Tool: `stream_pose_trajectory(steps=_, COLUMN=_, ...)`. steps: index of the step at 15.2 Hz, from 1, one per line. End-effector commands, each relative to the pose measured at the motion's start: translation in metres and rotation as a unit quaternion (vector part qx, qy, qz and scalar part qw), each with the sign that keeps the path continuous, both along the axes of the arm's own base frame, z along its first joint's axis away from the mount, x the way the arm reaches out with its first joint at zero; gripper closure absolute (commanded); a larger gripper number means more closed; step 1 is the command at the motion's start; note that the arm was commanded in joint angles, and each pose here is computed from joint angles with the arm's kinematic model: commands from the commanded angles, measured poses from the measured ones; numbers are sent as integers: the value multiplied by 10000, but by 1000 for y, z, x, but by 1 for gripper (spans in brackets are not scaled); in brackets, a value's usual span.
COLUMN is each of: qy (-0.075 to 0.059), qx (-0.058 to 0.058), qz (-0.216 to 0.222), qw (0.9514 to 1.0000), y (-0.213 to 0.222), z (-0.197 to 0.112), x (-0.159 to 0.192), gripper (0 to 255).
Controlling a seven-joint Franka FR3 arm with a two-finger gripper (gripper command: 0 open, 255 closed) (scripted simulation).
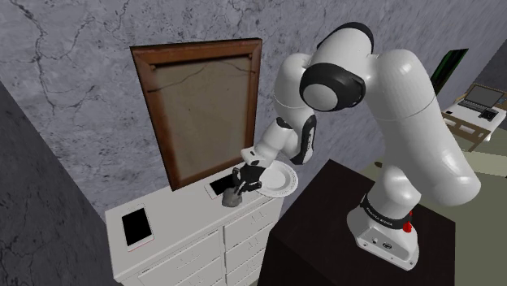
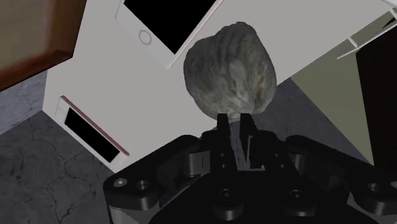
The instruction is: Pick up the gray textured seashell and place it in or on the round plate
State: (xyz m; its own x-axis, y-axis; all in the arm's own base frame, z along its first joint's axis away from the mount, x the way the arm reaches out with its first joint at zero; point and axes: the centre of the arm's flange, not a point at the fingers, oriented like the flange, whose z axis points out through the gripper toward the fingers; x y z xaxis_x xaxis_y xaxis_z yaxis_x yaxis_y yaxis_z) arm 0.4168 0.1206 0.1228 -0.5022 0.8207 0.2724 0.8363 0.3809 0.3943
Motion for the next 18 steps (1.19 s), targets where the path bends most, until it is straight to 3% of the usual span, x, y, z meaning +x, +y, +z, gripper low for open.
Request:
stream_pose_trajectory(steps=1, qy=0, qx=0, qz=0, qw=10000, y=0, z=0, x=0, gripper=255)
stream_pose_trajectory(steps=2, qy=0, qx=0, qz=0, qw=10000, y=0, z=0, x=0, gripper=0)
stream_pose_trajectory(steps=3, qy=-661, qx=-509, qz=-476, qw=9954, y=27, z=-3, x=-33, gripper=0)
stream_pose_trajectory(steps=4, qy=-1316, qx=-1014, qz=-947, qw=9815, y=56, z=-13, x=-63, gripper=0)
stream_pose_trajectory(steps=5, qy=34, qx=-352, qz=493, qw=9982, y=52, z=-19, x=-71, gripper=0)
stream_pose_trajectory(steps=6, qy=34, qx=-352, qz=493, qw=9982, y=52, z=-19, x=-71, gripper=0)
stream_pose_trajectory(steps=9, qy=-285, qx=-220, qz=1146, qw=9928, y=17, z=-16, x=-43, gripper=0)
stream_pose_trajectory(steps=14, qy=-779, qx=-13, qz=2150, qw=9735, y=-31, z=-11, x=8, gripper=0)
stream_pose_trajectory(steps=18, qy=-779, qx=-13, qz=2150, qw=9735, y=-20, z=-29, x=12, gripper=0)
